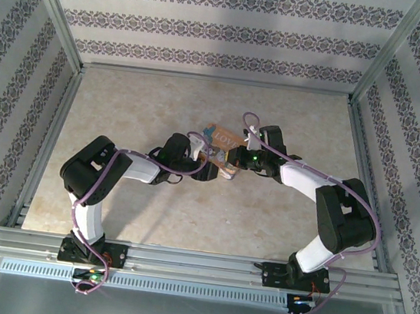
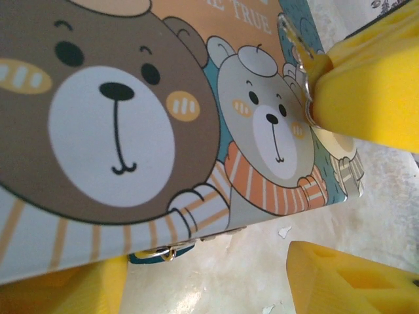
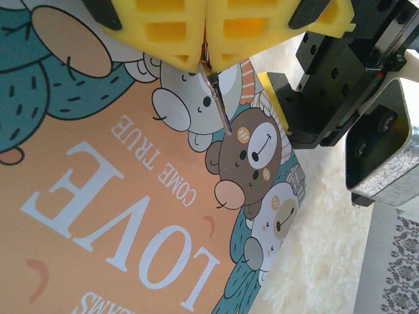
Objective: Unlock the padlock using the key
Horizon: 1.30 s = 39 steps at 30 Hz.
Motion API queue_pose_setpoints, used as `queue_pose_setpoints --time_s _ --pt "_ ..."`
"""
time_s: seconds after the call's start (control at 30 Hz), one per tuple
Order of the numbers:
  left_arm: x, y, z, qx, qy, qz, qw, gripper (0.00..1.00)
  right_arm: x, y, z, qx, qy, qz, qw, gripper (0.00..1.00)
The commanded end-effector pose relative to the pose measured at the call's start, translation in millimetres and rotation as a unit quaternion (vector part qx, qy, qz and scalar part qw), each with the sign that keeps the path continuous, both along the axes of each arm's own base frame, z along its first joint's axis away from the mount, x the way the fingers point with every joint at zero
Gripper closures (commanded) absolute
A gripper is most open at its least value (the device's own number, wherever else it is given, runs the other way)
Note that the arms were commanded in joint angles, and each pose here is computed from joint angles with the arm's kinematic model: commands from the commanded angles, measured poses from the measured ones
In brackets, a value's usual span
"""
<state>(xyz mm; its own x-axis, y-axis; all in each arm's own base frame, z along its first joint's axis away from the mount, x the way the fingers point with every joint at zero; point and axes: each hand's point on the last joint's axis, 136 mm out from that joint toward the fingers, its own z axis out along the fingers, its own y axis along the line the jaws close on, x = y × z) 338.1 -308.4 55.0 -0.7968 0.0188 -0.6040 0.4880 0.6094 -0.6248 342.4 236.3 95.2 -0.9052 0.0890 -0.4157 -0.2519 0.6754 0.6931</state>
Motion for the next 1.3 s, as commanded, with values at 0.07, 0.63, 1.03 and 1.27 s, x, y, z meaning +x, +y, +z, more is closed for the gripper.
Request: queue_pose_setpoints --time_s 0.07,0.63,1.03,1.27 --pt "-0.9 -8.1 1.5 -0.029 0.006 0.006 1.000 0.37 -14.7 -6.0 -17.2 -0.024 0.025 0.002 0.999 1.00" --pt "-0.4 -14.6 -11.6 -0.034 0.034 0.019 0.999 0.47 -15.2 -5.6 -18.1 -0.024 0.026 0.002 0.999 1.00" --pt "3.5 -16.5 -20.7 -0.051 0.067 0.052 0.995 0.51 -14.7 -4.2 -18.7 -0.023 0.028 0.001 0.999 1.00" --pt "6.2 -17.0 -27.9 -0.061 0.089 0.074 0.991 0.54 -15.0 -3.9 -18.8 -0.023 0.028 0.000 0.999 1.00"
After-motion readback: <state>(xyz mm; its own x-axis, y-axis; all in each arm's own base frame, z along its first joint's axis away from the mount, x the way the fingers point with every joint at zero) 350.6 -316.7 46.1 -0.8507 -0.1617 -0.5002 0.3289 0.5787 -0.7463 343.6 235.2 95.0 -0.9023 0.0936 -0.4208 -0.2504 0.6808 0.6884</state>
